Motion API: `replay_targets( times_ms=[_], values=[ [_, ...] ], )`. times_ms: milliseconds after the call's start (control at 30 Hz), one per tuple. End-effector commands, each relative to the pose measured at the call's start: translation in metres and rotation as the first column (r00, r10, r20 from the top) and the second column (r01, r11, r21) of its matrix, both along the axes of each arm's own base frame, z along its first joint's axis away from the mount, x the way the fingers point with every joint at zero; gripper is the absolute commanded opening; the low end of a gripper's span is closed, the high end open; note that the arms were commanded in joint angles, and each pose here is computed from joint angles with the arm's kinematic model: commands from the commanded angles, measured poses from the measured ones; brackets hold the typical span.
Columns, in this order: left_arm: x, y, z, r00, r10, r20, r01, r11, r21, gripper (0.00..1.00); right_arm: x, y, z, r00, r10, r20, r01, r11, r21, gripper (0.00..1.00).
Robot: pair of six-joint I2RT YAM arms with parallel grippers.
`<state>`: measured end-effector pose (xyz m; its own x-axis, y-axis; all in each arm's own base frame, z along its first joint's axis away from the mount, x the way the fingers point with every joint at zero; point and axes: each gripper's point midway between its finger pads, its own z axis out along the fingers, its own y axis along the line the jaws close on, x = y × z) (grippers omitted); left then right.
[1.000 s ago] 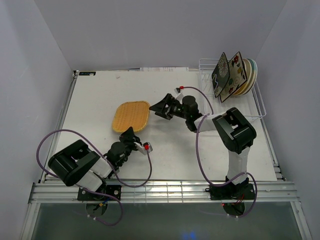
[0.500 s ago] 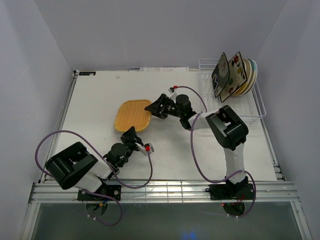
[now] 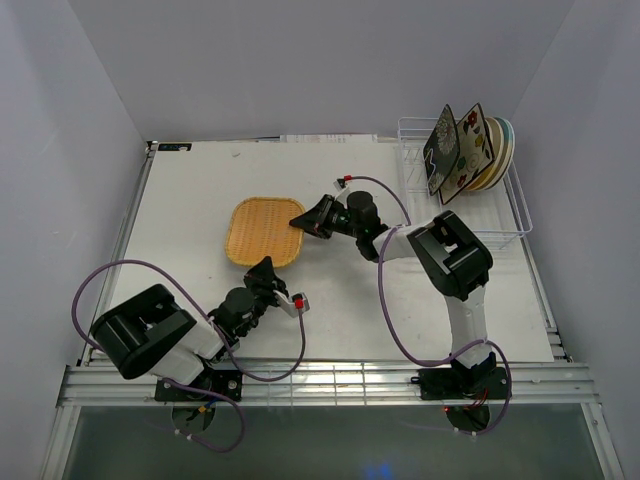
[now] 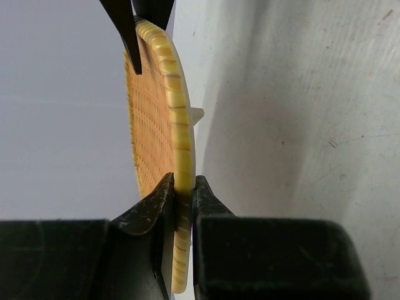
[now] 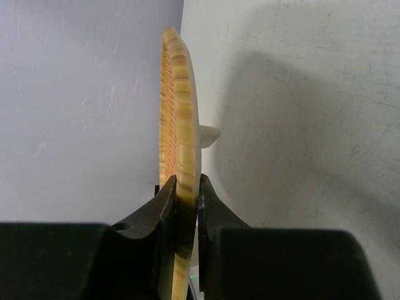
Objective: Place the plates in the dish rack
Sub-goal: Pick up the plate from the corner of the board.
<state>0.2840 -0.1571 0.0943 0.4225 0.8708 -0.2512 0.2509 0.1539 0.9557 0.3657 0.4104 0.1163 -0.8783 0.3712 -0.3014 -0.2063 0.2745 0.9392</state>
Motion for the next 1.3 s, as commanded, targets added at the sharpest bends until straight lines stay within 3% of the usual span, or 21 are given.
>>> replay_targets(
  times_ms=[0, 67, 333, 433, 600, 633, 767, 867, 1100, 1267],
  values=[
    [-0.002, 0.007, 0.093, 0.964, 0.065, 0.259, 0.025, 0.944, -0.329, 0.11, 0.002, 0.006, 0.026, 0.990, 0.032, 0.139, -0.037, 0.999, 0.027, 0.08],
    [-0.002, 0.007, 0.087, 0.967, 0.068, 0.246, 0.015, 0.947, -0.321, 0.20, 0.002, 0.006, 0.028, 0.989, 0.031, 0.143, -0.035, 0.999, 0.029, 0.08],
    [-0.010, 0.009, 0.078, 0.978, 0.040, 0.205, 0.037, 0.932, -0.360, 0.89, -0.001, -0.001, 0.032, 0.988, 0.004, 0.156, -0.013, 0.998, 0.057, 0.08],
    [-0.023, 0.013, 0.079, 0.981, 0.012, 0.196, 0.071, 0.909, -0.411, 0.98, -0.001, -0.005, 0.035, 0.985, -0.022, 0.170, 0.012, 0.998, 0.059, 0.08],
    [-0.042, 0.016, 0.093, 0.979, -0.045, 0.197, 0.144, 0.842, -0.520, 0.98, 0.001, -0.014, 0.040, 0.976, -0.070, 0.206, 0.064, 0.997, 0.039, 0.08],
    [-0.042, 0.009, 0.072, 0.989, -0.082, 0.121, 0.131, 0.865, -0.483, 0.98, 0.001, -0.016, 0.044, 0.973, -0.075, 0.221, 0.070, 0.997, 0.029, 0.08],
    [-0.051, -0.008, 0.074, 0.981, -0.191, 0.025, 0.173, 0.814, -0.555, 0.98, 0.003, -0.027, 0.047, 0.962, -0.112, 0.248, 0.120, 0.993, -0.017, 0.08],
    [-0.060, -0.011, 0.088, 0.971, -0.233, 0.056, 0.221, 0.783, -0.581, 0.98, 0.007, -0.033, 0.055, 0.951, -0.137, 0.278, 0.157, 0.986, -0.051, 0.08],
    [-0.057, -0.011, 0.072, 0.975, -0.223, 0.010, 0.191, 0.812, -0.552, 0.98, 0.030, -0.045, 0.081, 0.915, -0.193, 0.355, 0.267, 0.948, -0.175, 0.08],
    [-0.055, -0.014, 0.058, 0.972, -0.232, -0.038, 0.179, 0.834, -0.523, 0.98, 0.046, -0.056, 0.116, 0.884, -0.223, 0.411, 0.321, 0.928, -0.188, 0.08]
  ],
)
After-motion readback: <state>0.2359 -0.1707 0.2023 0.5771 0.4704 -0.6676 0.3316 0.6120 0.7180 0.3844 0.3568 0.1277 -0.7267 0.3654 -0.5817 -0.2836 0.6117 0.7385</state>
